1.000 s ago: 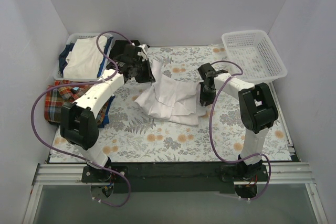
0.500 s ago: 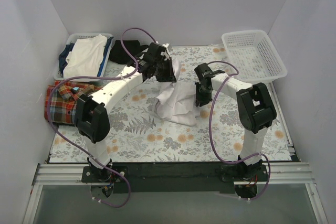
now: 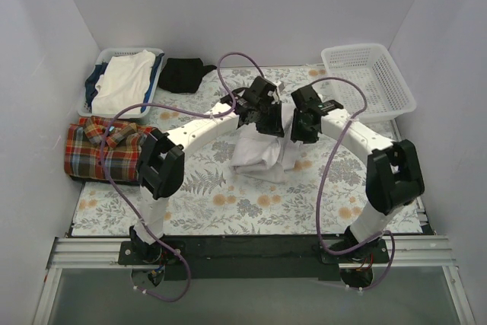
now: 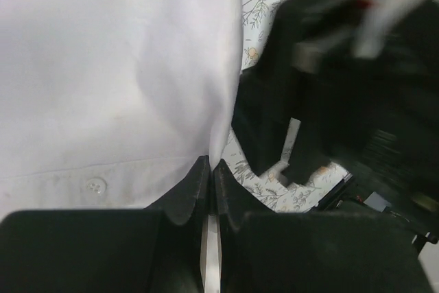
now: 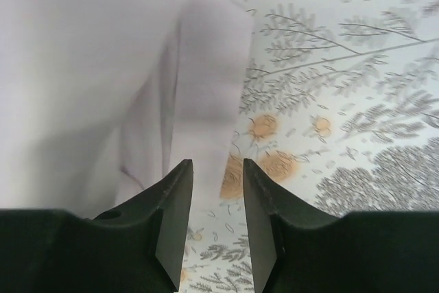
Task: Fold and stack the long sleeve shirts
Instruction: Fold the shirt
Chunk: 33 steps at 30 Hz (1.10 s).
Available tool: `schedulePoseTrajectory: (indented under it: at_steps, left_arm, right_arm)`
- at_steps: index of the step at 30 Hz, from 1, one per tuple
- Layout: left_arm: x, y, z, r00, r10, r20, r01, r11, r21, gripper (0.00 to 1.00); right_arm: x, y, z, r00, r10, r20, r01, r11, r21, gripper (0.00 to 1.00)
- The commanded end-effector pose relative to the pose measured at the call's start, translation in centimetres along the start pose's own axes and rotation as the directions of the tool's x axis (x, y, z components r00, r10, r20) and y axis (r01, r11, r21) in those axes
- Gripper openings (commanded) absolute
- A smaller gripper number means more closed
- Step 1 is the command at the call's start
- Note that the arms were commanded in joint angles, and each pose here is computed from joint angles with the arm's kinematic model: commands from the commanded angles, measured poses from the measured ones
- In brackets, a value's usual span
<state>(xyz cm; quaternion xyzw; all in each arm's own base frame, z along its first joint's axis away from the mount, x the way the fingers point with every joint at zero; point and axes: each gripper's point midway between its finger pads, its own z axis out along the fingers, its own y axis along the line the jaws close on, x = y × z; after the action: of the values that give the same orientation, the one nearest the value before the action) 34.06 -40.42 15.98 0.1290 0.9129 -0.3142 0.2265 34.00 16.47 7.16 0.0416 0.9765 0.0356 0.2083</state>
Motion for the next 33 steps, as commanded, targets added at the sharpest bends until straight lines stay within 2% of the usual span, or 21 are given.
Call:
schedulePoseTrajectory:
  at_steps: [1, 3, 5, 10, 12, 13, 14, 15, 16, 18, 19, 22, 30, 33]
  left_arm:
    - [-0.8, -2.3, 0.2, 0.999, 0.025, 0.023, -0.027, 0.998, 0.065, 0.0]
    - [-0.4, -2.5, 1.1, 1.0, 0.025, 0.009, -0.026, 0.997, 0.076, 0.0]
    - [0.0, -2.6, 2.3, 1.0, 0.029, -0.003, -0.029, 0.996, 0.084, 0.04]
    - [-0.3, -3.6, 4.9, 0.999, 0.033, -0.004, -0.032, 0.989, 0.144, 0.05]
    - [0.0, -4.4, 5.5, 0.998, 0.052, -0.018, -0.048, 0.98, 0.191, 0.11]
    - [0.5, -4.8, 5.6, 0.997, 0.069, -0.026, -0.062, 0.977, 0.202, 0.2]
    - [1.1, -4.8, 5.7, 0.996, 0.079, -0.039, -0.069, 0.975, 0.209, 0.49]
    - [1.5, -5.1, 5.6, 0.995, 0.09, -0.047, -0.077, 0.972, 0.224, 0.56]
    - [1.4, -5.6, 4.9, 0.994, 0.105, -0.037, -0.093, 0.968, 0.233, 0.58]
    - [2.2, -4.8, 4.5, 0.993, 0.113, -0.038, -0.102, 0.971, 0.216, 0.65]
    - [1.0, -4.9, 3.1, 0.993, 0.12, 0.014, -0.12, 0.975, 0.187, 0.68]
    - [0.3, -3.1, 1.9, 0.99, 0.124, 0.063, -0.129, 0.988, 0.089, 0.73]
    - [-3.6, 3.7, -4.7, 0.976, 0.063, 0.208, -0.037, 0.991, -0.127, 0.76]
    - [-3.8, 6.8, -5.3, 0.977, 0.037, 0.212, 0.002, 0.984, -0.18, 0.76]
  right_arm:
    - [-1.7, -4.4, -4.4, 0.98, 0.109, 0.166, -0.132, 0.983, 0.132, 0.43]
    - [-1.2, -5.8, -5.6, 0.972, 0.131, 0.195, -0.163, 0.974, 0.156, 0.43]
    - [-1.2, -6.9, -6.6, 0.963, 0.151, 0.223, -0.189, 0.969, 0.161, 0.43]
    - [0.1, -8.1, -7.2, 0.96, 0.173, 0.221, -0.212, 0.962, 0.171, 0.42]
    - [0.3, -8.0, -7.4, 0.96, 0.177, 0.216, -0.213, 0.965, 0.156, 0.42]
    - [0.2, -7.8, -7.5, 0.962, 0.173, 0.212, -0.206, 0.968, 0.143, 0.42]
    - [0.1, -7.6, -7.5, 0.964, 0.166, 0.209, -0.197, 0.971, 0.137, 0.42]
    - [0.0, -7.6, -7.5, 0.965, 0.161, 0.207, -0.192, 0.972, 0.137, 0.42]
    - [-0.1, -7.3, -7.4, 0.967, 0.16, 0.2, -0.187, 0.974, 0.126, 0.43]
    - [-0.6, -6.7, -7.5, 0.968, 0.156, 0.194, -0.178, 0.979, 0.101, 0.49]
    - [-0.9, -6.3, -7.5, 0.968, 0.153, 0.198, -0.173, 0.981, 0.087, 0.52]
    - [-2.3, -5.0, -7.5, 0.968, 0.142, 0.207, -0.151, 0.988, 0.029, 0.61]
    - [-2.7, -0.3, -2.5, 0.994, 0.086, 0.063, -0.077, 0.989, -0.128, 0.63]
    - [-2.8, 0.7, -0.3, 0.997, 0.081, 0.02, -0.077, 0.985, -0.152, 0.64]
